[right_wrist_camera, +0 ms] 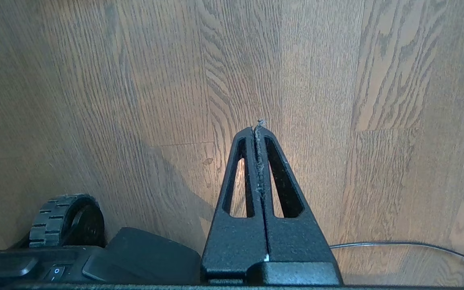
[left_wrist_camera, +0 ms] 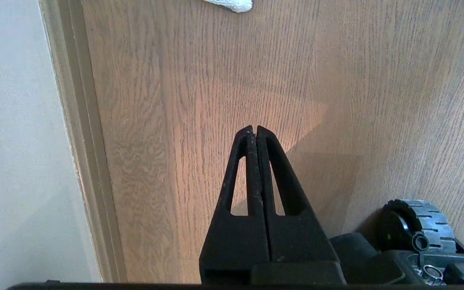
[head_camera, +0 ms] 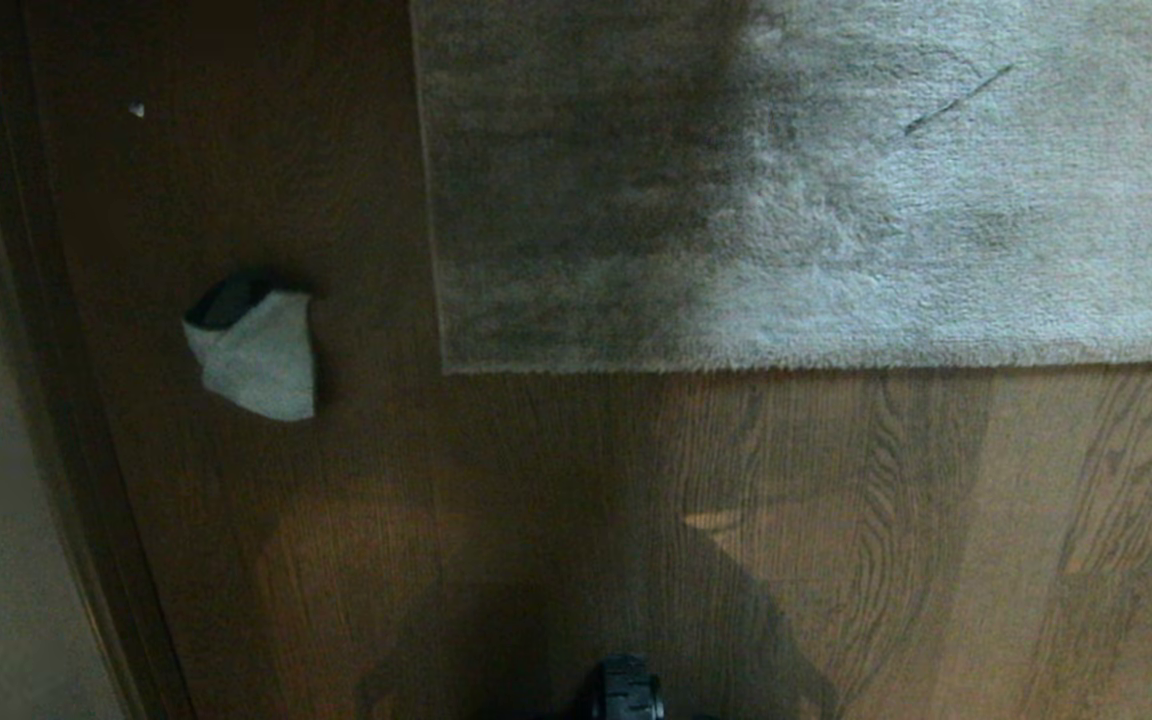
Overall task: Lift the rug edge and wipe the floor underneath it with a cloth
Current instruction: Pick up the rag
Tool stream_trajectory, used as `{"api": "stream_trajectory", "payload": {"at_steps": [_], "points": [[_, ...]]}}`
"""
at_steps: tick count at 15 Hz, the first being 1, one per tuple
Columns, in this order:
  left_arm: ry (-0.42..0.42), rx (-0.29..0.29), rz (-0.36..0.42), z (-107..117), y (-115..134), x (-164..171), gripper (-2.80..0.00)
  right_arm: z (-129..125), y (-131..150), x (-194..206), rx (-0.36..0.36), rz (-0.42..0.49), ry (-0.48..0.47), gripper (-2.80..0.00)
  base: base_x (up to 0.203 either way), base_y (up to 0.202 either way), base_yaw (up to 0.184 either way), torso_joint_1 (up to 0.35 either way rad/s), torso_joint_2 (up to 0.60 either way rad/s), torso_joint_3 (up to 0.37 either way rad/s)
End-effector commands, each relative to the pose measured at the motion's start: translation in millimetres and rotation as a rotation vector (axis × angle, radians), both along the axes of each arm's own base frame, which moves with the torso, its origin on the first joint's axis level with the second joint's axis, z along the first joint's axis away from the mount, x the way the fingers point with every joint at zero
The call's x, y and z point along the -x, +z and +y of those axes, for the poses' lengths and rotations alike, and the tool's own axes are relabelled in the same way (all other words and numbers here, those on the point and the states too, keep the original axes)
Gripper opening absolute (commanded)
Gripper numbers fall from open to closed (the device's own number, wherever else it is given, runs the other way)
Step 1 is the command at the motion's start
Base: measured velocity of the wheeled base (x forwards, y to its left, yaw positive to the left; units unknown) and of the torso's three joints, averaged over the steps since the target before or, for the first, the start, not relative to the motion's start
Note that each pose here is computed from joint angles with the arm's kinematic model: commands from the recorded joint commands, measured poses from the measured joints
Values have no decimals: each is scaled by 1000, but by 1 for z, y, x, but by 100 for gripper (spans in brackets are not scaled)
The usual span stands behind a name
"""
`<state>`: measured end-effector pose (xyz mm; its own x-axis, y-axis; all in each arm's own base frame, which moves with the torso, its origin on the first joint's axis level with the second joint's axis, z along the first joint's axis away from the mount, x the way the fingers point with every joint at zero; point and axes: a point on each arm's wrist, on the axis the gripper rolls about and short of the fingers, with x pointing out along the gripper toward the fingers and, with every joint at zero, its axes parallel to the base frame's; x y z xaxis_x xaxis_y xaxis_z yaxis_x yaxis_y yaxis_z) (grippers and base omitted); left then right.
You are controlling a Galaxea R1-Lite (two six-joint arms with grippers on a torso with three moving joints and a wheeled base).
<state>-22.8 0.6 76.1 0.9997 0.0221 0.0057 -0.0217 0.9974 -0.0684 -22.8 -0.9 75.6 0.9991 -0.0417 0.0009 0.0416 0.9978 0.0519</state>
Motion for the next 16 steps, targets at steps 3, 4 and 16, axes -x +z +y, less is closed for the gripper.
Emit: {"api": "stream_trajectory", "payload": {"at_steps": [3,4,16], "points": [[1,1,0,0,0,0,-280,0,0,0,0,-1,0,-280,0,0,0,0,0,0],[1,1,-1,0,0,0,-280,0,0,0,0,-1,0,-280,0,0,0,0,0,0],[1,2,15,0,0,0,-280,0,0,0,0,-1,0,-280,0,0,0,0,0,0]]}}
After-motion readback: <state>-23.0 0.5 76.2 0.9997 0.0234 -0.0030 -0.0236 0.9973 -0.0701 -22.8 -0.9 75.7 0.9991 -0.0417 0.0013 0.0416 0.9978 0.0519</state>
